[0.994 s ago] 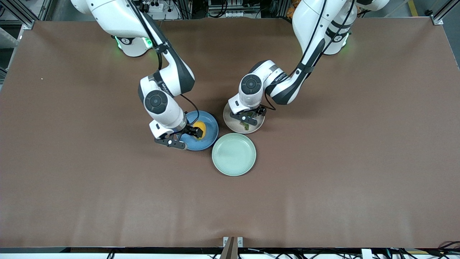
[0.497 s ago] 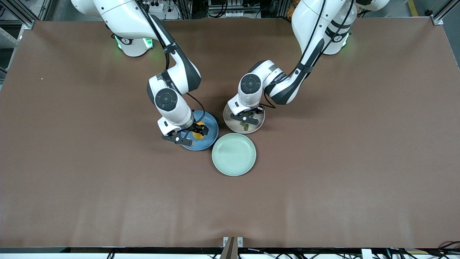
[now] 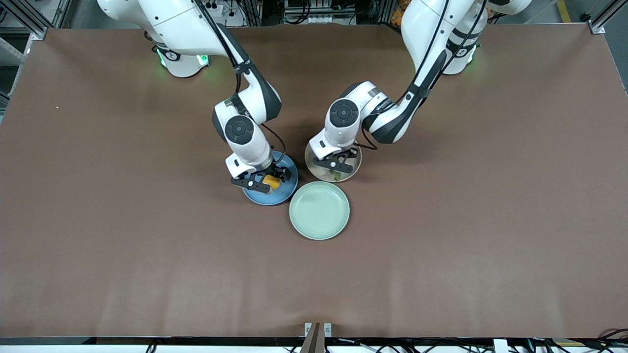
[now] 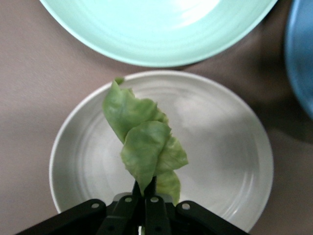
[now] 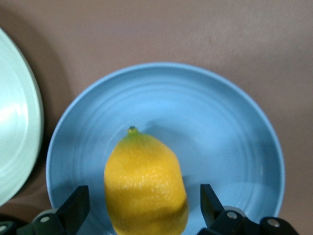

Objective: Pick lemon and lettuce from blue and beige plates
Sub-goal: 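Lower both grippers and close them on the lettuce and lemon, then lift the lettuce with the left gripper while the right gripper lifts the lemon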

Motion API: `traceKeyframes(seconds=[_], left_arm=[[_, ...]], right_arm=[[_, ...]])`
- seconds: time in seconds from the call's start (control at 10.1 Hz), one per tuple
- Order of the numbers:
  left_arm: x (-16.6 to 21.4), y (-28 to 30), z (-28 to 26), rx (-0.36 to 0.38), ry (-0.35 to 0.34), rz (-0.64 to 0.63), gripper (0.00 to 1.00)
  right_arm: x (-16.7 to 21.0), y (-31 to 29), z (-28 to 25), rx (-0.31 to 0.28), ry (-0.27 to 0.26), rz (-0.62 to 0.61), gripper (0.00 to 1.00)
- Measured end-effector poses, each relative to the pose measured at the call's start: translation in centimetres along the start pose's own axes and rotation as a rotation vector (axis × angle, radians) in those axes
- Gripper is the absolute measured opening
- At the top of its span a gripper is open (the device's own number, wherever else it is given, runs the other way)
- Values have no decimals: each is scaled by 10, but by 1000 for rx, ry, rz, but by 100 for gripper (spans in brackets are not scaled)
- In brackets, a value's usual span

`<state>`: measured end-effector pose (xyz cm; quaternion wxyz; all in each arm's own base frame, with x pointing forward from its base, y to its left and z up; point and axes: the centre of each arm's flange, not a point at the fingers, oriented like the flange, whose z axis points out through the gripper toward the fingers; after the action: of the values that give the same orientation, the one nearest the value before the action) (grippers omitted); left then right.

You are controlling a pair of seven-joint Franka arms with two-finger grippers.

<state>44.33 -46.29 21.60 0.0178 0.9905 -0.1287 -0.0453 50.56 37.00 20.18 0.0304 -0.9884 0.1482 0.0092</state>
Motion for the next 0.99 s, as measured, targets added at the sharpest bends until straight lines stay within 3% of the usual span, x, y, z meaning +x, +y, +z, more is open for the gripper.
traceKeyframes(seconds=[0.3,0.7,0.8,0.99], left_arm=[[13,-18,-42,-9,40,-81,2],[48,-98,-88,-3,56,-199,2],[56,-119,-91,-1,54,-212,2],[71,-172,-94,1,48,-204,2]], right_arm=[[-9,-5,19,2,11,15,100],[-9,-5,28,4,19,15,99],[-9,-5,28,4,19,15,87],[-9,-4,28,1,18,17,79]])
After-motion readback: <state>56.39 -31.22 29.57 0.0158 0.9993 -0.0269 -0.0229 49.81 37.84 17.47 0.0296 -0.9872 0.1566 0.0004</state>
